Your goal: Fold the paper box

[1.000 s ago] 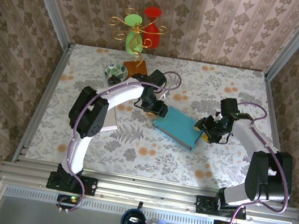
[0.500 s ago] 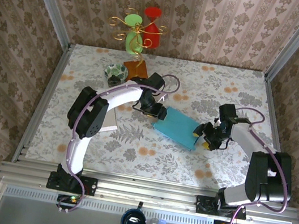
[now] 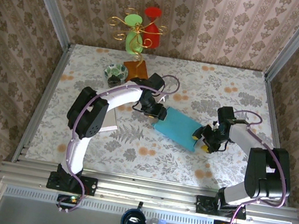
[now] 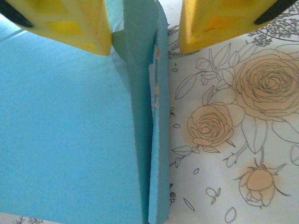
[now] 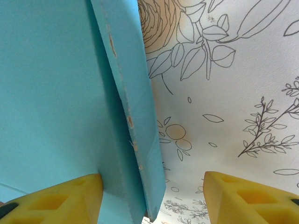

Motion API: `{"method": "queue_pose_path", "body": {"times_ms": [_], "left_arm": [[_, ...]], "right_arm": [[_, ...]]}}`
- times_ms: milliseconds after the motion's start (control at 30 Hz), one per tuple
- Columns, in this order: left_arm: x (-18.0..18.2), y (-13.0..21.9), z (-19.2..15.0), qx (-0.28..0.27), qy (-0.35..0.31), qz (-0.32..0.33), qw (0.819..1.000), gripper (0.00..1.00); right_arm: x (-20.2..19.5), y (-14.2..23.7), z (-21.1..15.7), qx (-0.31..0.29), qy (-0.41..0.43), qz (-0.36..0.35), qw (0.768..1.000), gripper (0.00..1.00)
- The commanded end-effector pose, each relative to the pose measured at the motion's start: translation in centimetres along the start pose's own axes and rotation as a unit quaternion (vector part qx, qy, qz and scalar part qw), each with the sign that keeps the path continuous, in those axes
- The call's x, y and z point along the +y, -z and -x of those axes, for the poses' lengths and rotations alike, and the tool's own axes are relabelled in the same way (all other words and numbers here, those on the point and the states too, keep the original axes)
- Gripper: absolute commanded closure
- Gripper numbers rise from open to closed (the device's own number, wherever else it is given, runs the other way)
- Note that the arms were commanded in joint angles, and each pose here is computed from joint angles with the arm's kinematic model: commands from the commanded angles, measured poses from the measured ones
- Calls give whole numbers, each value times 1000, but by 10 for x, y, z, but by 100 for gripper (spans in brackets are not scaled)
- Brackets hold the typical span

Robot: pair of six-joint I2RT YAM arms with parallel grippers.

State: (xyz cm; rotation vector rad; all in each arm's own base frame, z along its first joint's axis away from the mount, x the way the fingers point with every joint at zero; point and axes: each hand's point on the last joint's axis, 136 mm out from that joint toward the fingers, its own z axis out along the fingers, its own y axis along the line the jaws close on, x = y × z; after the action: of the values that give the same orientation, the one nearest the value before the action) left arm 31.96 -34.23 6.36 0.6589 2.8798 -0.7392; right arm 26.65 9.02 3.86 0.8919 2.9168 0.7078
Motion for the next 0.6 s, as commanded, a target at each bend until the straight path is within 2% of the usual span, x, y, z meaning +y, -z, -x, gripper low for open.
{"method": "queue_pose_path", "body": {"times_ms": [0,300,567], "left_arm": [[-7,-4,-18,33,32,-18,999,60],[-20,-2,-28,35,61,-50,996,63],[-37,6,-20,22,91,-92,991,67]], "right_arm": [[-1,-6,1,1,7,-3,1000,40],[2,-11,4,2,-2,7,1000,40],[0,-14,3,10,-13,5,1000,41]]}}
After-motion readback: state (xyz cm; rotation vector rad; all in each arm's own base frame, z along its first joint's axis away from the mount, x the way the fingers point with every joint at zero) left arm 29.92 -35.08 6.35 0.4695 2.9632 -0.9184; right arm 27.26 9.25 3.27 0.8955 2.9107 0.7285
